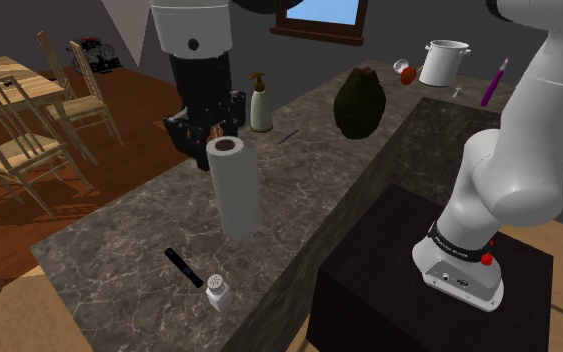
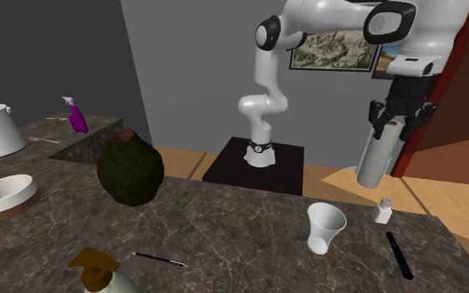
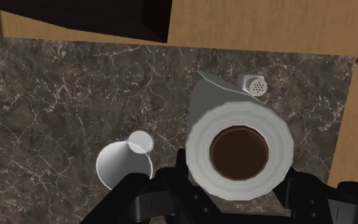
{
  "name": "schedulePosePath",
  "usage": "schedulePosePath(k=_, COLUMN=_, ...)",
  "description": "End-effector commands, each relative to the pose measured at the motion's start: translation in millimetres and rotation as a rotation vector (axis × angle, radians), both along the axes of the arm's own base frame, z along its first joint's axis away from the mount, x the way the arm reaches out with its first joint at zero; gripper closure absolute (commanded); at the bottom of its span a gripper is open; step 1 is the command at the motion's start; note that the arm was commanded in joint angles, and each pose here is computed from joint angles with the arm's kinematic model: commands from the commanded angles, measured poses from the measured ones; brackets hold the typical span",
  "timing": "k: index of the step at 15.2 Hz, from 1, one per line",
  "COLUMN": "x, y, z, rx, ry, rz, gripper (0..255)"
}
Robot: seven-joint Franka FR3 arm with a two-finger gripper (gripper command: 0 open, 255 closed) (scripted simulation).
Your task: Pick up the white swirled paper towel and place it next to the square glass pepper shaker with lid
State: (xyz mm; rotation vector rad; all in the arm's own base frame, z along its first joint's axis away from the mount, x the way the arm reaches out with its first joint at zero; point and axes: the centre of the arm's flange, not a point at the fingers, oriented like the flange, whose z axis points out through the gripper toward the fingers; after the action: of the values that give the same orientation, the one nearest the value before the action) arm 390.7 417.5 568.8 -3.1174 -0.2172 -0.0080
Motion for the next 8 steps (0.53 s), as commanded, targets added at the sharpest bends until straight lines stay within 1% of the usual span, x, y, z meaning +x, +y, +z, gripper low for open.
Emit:
schedulePosePath(k=1, x=-13.1, y=25.5, z=1.0, rx=0.0, ry=0.0, rz=-0.002, gripper=255)
schedulePosePath(k=8, x=-50.9, y=109.8, z=1.0, rx=0.0, ry=0.0, rz=-0.002, gripper=255)
